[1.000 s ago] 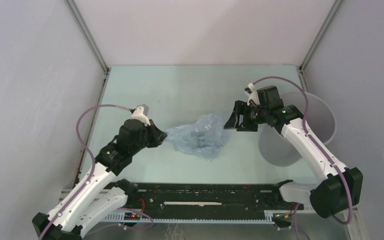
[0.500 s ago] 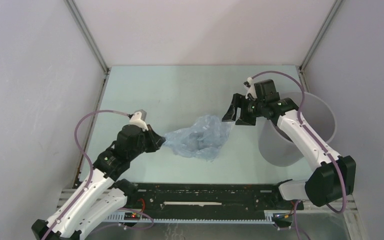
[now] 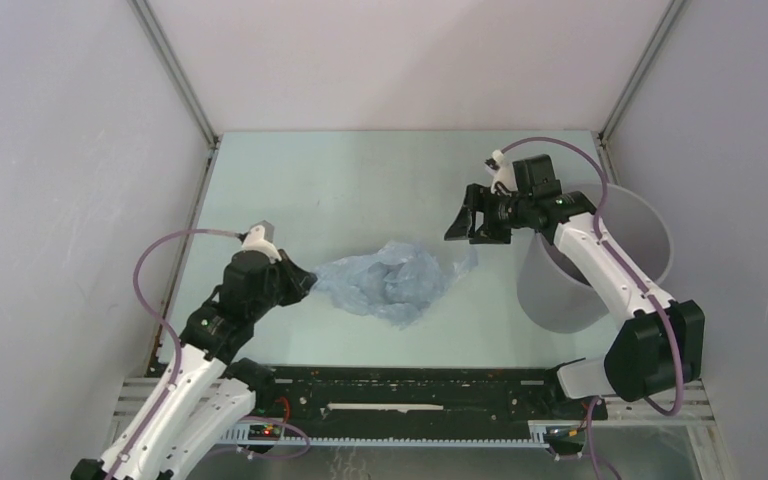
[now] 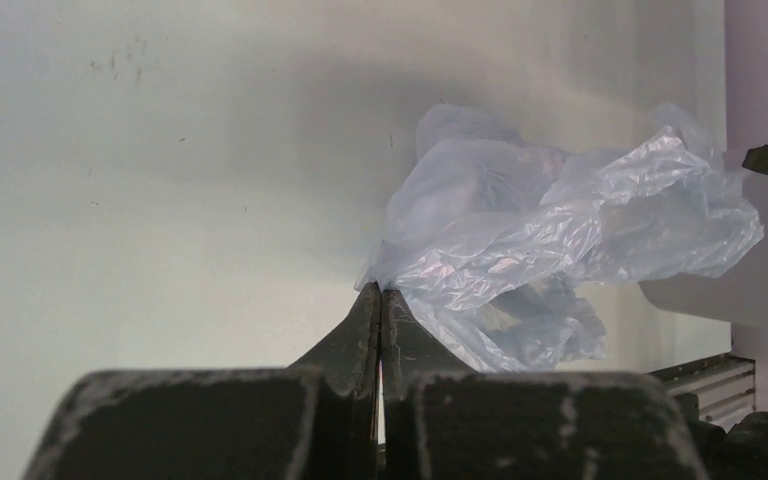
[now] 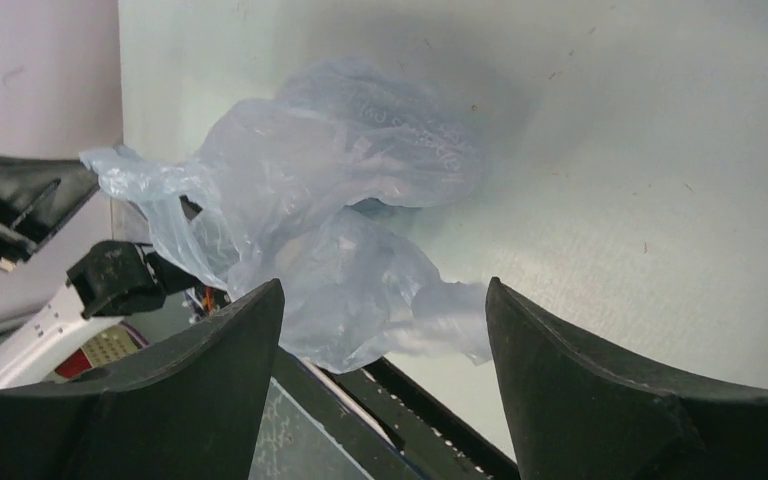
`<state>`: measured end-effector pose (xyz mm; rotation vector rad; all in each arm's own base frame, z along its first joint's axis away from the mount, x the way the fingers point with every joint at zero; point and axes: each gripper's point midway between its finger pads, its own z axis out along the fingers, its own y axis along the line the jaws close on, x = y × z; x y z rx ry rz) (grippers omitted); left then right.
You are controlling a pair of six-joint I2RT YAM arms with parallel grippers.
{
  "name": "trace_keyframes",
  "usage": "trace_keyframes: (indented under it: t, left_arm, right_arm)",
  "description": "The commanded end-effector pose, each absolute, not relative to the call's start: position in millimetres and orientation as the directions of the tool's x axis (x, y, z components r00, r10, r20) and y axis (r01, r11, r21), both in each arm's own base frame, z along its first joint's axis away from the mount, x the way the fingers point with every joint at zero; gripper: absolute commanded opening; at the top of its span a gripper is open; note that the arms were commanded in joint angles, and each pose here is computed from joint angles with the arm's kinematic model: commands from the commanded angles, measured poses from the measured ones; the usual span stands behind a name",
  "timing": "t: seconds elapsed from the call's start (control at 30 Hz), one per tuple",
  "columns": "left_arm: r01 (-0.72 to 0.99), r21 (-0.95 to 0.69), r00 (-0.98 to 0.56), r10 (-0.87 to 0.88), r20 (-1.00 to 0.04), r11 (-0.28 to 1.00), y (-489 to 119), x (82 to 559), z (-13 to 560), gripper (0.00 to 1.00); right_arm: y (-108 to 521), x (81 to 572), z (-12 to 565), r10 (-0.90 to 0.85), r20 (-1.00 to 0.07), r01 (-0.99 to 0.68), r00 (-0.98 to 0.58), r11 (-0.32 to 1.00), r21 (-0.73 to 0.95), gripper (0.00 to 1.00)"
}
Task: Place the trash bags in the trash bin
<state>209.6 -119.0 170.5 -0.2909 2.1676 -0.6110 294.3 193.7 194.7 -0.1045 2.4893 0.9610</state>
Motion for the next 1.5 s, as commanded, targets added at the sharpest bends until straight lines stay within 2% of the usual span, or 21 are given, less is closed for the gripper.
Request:
trace_keyframes:
  t: [0.0, 0.1, 0.27, 0.5, 0.77, 0.97, 1.3, 1.47]
  left_arm:
    - [-0.01, -0.561, -0.63, -0.441, -0.639, 0.827, -117, 207, 164, 0.0]
    - [-0.044, -0.571, -0.622, -0.47, -0.627, 0.82, -111, 210, 166, 0.0]
    - [-0.116, -0.558, -0.563, -0.517, -0.644, 0.822, -93, 223, 172, 0.0]
    - [-0.117, -0.569, -0.548, -0.53, -0.647, 0.814, -89, 247, 184, 0.0]
    - [-0.09, -0.584, -0.577, -0.519, -0.63, 0.807, -93, 248, 186, 0.0]
    - [-0.055, -0.596, -0.593, -0.507, -0.625, 0.801, -99, 246, 189, 0.0]
    - [-0.074, -0.584, -0.618, -0.497, -0.61, 0.809, -97, 249, 183, 0.0]
    - [-0.091, -0.585, -0.629, -0.502, -0.594, 0.806, -97, 253, 182, 0.0]
  right_arm:
    - [205, 296, 206, -0.006, -0.517, -0.381, -0.856, 0.683, 0.623, 0.83]
    - [214, 284, 200, -0.061, -0.5, -0.412, -0.864, 0.658, 0.63, 0.8]
    - [229, 260, 202, -0.19, -0.587, -0.548, -0.787, 0.652, 0.524, 0.8]
    - [230, 237, 202, -0.187, -0.641, -0.597, -0.744, 0.618, 0.512, 0.8]
    - [207, 256, 186, -0.297, -0.738, -0.641, -0.607, 0.731, 0.233, 0.78]
    - [209, 242, 170, -0.407, -0.715, -0.694, -0.568, 0.704, 0.15, 0.78]
    - [211, 201, 185, -0.359, -0.691, -0.694, -0.627, 0.66, 0.287, 0.77]
    - [205, 199, 162, -0.414, -0.651, -0.679, -0.636, 0.701, 0.217, 0.77]
